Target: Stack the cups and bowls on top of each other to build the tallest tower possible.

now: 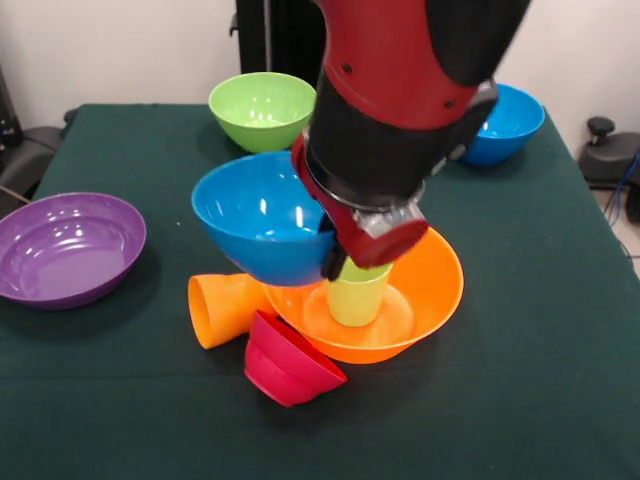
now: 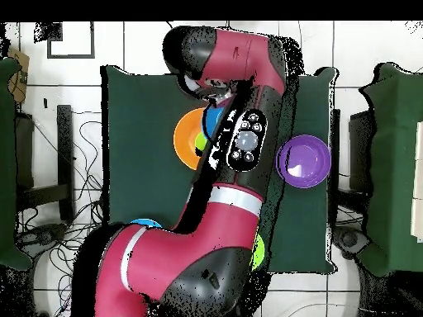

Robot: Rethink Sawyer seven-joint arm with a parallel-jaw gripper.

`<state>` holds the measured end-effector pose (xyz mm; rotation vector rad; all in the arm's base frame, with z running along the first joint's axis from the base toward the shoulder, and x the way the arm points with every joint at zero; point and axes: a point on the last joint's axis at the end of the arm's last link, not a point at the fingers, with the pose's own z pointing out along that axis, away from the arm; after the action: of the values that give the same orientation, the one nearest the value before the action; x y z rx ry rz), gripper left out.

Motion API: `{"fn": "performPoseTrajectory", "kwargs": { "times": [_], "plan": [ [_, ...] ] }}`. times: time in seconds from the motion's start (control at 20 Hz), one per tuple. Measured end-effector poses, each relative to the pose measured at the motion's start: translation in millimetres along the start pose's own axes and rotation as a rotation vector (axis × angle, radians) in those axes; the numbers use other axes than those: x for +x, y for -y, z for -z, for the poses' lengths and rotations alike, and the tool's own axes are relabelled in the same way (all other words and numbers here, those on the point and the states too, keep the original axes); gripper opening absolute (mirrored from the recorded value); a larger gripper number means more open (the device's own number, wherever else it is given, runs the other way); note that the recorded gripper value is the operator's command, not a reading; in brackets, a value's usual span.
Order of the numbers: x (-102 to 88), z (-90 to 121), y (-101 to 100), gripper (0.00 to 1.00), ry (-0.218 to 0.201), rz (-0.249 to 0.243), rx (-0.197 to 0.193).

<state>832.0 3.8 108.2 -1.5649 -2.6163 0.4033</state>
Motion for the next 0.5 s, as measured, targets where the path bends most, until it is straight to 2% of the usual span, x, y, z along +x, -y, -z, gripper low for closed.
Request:
{"fn": "performPoseTrajectory", "kwargs": {
  "times": [0.2, 0.5],
  "plan": [
    [11.5, -18, -15, 0.00, -0.029, -0.033, 0.005],
    [24.0, -34, -21, 0.00, -0.057, -0.063, 0.013]
  ]
}}
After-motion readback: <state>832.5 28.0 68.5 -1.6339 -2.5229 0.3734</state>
